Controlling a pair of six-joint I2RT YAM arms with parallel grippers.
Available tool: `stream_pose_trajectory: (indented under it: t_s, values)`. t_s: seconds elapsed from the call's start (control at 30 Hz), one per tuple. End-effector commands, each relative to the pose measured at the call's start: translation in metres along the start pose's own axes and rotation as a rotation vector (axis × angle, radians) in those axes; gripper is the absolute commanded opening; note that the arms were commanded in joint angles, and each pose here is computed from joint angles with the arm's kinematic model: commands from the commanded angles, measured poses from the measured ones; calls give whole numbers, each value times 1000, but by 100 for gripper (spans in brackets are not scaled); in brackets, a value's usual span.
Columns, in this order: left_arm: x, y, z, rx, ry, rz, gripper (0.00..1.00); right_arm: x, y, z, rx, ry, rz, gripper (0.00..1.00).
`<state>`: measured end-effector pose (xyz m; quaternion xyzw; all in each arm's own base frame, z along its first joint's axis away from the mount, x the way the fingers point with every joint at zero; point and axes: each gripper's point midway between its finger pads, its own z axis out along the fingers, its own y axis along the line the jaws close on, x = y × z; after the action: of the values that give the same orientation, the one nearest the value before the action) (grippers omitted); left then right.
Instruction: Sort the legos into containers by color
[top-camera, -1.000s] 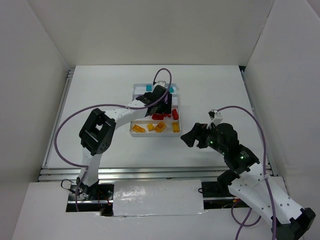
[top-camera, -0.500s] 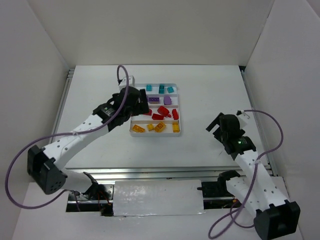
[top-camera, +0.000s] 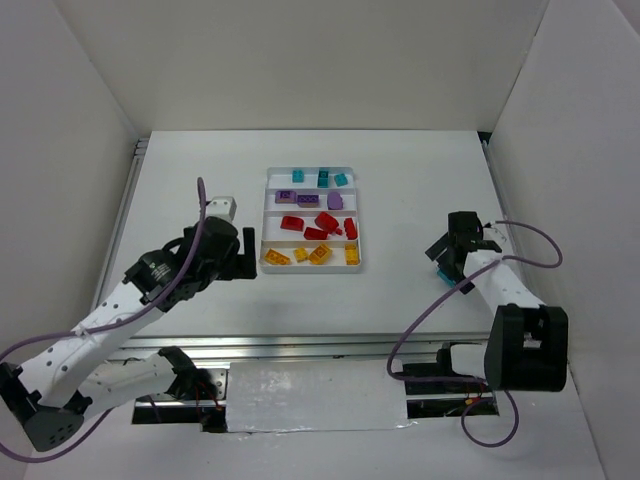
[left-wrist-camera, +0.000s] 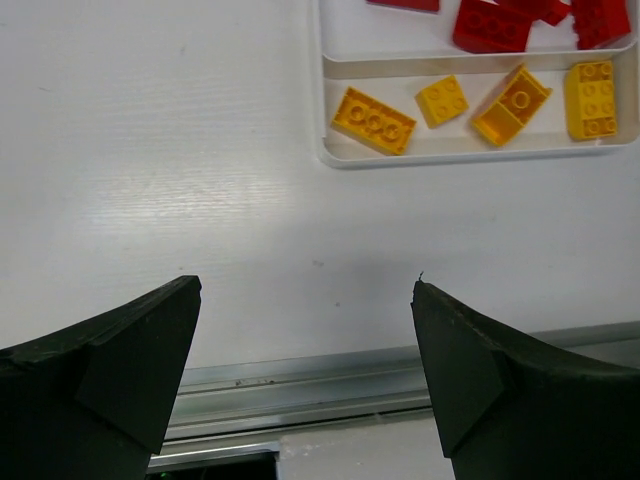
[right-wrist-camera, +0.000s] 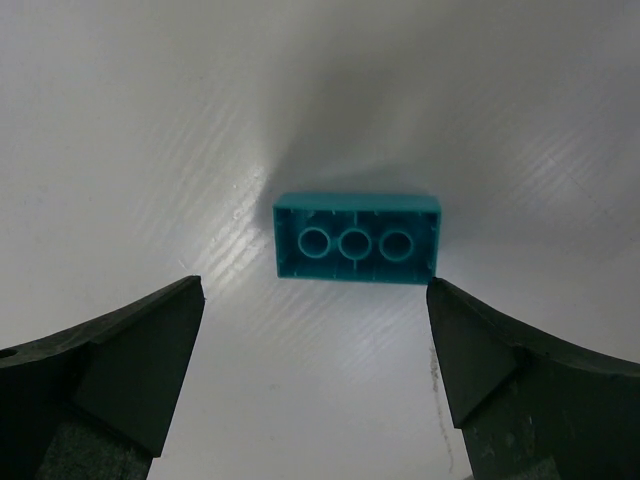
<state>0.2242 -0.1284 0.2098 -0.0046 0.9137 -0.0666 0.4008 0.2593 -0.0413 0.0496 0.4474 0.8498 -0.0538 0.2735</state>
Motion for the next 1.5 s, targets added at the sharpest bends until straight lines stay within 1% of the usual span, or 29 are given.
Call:
stream_pose_trajectory:
  t_s: [0.0,0.1,0.17,0.23,0.33,0.43,0.57,0.7,0.83,0.93,1.03,1.1,1.17,1.33,1.47]
  values:
    - [7,28,2,-105,-28,70,99,-21,26,6,-48,-19,24,99]
    - [15,20,9,-61,-1,97,99,-18,22,20,19,17,18,99]
    - [19,22,13,-83,19,103,99,-18,19,25,34,16,11,99]
    - [20,20,14,-76,28,111,100,-15,18,32,30,38,-17,97]
    - [20,15,13,-41,23,117,100,-10,12,39,67,72,-33,96]
    - [17,16,10,-36,7,108,100,-6,13,36,52,92,-33,96]
    - [18,14,10,-23,9,112,100,-17,14,22,27,47,-18,97]
    - [19,13,11,-24,14,115,100,-21,20,5,-27,41,1,97]
    - [20,12,13,-19,21,119,99,-37,10,-12,-7,-46,73,98]
    - [19,13,12,-20,17,116,99,-39,1,-16,25,-75,93,98]
    - [18,14,10,-22,8,112,100,-36,-3,-9,44,-62,80,99]
    - [18,14,9,-20,5,108,99,-29,-8,-1,83,-28,79,99]
    - [18,14,9,-16,4,109,99,-24,-7,4,81,-8,86,99]
    - [20,13,10,-11,11,113,100,-29,-13,21,111,-16,110,99]
    - [20,13,10,-9,9,114,99,-22,-13,36,117,46,82,100]
